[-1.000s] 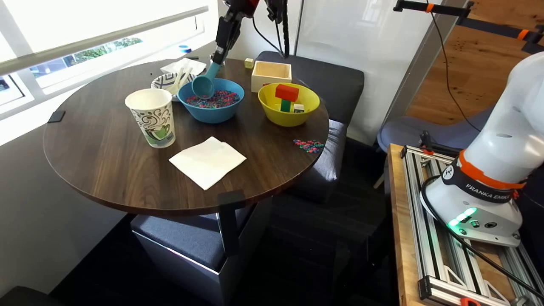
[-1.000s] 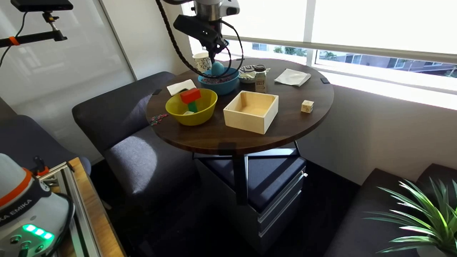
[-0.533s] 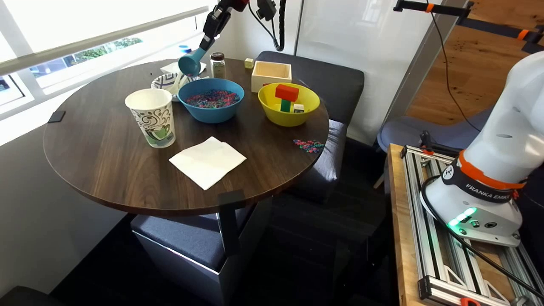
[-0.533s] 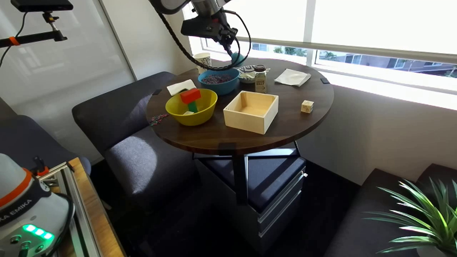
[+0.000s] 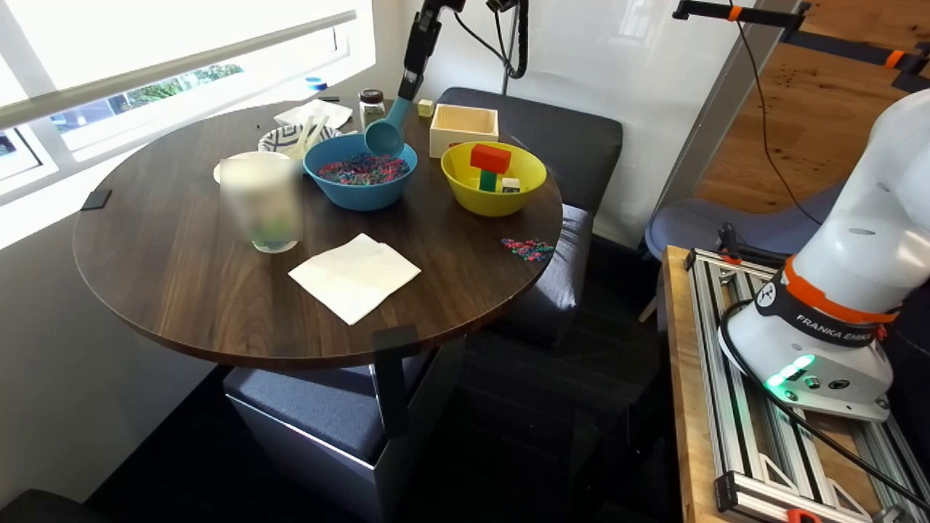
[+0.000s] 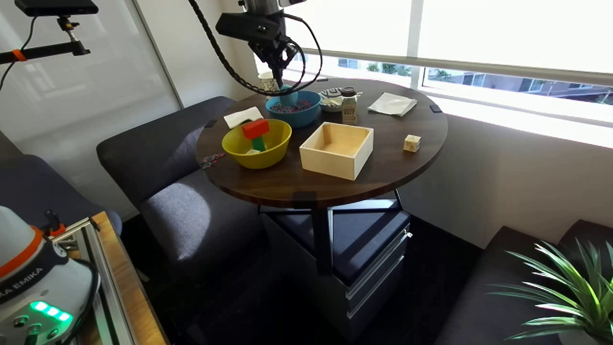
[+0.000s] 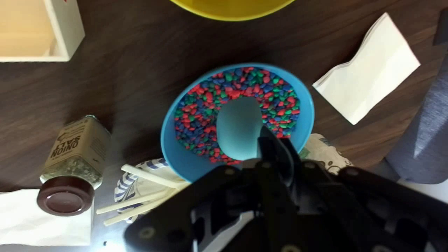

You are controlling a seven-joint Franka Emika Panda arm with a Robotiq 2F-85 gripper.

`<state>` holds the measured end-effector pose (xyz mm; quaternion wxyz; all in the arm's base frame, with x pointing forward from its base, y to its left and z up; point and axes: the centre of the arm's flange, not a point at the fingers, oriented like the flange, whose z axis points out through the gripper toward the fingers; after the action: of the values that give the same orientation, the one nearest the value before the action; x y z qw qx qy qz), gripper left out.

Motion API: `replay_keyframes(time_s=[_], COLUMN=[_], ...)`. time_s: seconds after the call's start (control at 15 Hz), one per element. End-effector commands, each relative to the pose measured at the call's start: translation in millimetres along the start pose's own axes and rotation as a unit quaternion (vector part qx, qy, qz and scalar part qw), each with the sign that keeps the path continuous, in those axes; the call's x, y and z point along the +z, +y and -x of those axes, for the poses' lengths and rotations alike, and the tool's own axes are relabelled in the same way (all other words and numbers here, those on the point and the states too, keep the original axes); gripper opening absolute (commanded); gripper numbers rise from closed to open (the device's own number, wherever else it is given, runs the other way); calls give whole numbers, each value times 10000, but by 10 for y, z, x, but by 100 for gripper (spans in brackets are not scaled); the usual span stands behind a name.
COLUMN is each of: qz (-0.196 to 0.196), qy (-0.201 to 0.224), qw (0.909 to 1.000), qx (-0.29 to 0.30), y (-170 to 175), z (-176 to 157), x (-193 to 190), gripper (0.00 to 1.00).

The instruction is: Scoop some contents from the blue bowl into the box

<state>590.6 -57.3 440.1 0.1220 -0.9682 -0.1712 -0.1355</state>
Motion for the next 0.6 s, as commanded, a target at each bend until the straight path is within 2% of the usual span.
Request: replay_keyframes(time_s=[0.0, 0.33, 0.53], qz=[-30, 382, 634], qy=[-12, 475, 446], qw=[10000, 9981, 9967], qx=[-7, -119, -230], y=[-17, -73, -102], z=[4, -18, 4], x=[-23, 149, 270], gripper=[2, 2, 2])
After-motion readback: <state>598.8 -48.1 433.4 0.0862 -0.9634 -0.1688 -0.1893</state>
